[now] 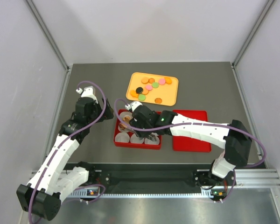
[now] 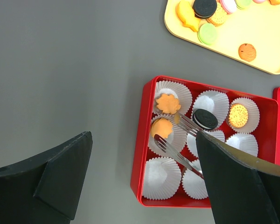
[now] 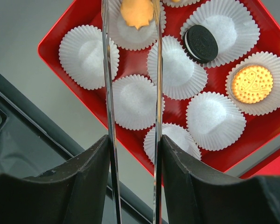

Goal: Pack the cookies

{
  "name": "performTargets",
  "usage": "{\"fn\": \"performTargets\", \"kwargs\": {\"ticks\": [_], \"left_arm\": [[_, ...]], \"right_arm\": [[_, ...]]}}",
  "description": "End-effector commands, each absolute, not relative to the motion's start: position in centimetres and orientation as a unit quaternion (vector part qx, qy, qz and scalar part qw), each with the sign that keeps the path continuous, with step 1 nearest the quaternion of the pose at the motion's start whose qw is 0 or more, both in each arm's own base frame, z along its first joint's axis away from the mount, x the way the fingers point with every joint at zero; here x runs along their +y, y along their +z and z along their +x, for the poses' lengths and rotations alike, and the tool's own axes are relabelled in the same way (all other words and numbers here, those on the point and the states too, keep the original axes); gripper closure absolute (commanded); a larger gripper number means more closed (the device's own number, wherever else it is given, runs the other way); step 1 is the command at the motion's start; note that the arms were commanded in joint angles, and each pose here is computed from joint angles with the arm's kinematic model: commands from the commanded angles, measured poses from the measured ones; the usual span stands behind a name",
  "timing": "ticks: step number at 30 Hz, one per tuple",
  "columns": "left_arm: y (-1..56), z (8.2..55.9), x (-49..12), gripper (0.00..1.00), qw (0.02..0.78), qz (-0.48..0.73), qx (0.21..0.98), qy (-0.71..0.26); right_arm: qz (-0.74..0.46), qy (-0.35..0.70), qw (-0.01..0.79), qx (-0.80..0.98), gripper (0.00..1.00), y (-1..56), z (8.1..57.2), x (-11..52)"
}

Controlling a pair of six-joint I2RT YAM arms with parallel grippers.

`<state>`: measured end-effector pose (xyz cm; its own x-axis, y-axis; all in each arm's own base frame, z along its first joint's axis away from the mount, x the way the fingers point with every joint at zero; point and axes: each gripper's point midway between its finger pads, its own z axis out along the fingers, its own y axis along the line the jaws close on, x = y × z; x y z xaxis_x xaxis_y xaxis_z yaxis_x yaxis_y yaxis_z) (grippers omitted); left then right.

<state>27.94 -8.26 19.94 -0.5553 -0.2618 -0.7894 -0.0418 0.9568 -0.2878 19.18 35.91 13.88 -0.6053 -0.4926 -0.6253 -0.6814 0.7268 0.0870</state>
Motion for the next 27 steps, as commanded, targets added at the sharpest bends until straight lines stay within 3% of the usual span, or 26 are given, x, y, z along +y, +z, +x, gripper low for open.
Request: {"fn": "performTargets", "kwargs": {"ticks": [1, 6, 14, 21, 27], "left_arm": [[20.5, 28.5, -8.0, 0.03, 0.480, -0.085, 0.866, -0.115], [20.5, 28.6, -8.0, 0.03, 0.480, -0.084, 0.866, -0.115], [20.5, 28.7, -8.1, 0.03, 0.479, -0.085, 0.866, -0.117], [20.3, 28.7, -8.3, 0.03, 0.476, -0.082, 0.867, -0.120], [20.2, 28.7, -8.2, 0.03, 0.475, -0.084, 0.868, -0.119]], "right_arm": [[-0.328, 0.189, 0.329, 0.865, 0.55, 16.7, 19.4, 37.1], [-0.314, 0.202, 0.369, 0.851, 0.55, 21.4, 21.0, 35.4], [-0.204, 0.167, 0.425, 0.866, 0.55, 25.1, 29.3, 26.7], [-0.093, 0.073, 0.446, 0.887, 0.56, 23.9, 39.2, 20.0], [-0.070, 0.028, 0.414, 0.907, 0.56, 19.8, 44.4, 18.2]]}}
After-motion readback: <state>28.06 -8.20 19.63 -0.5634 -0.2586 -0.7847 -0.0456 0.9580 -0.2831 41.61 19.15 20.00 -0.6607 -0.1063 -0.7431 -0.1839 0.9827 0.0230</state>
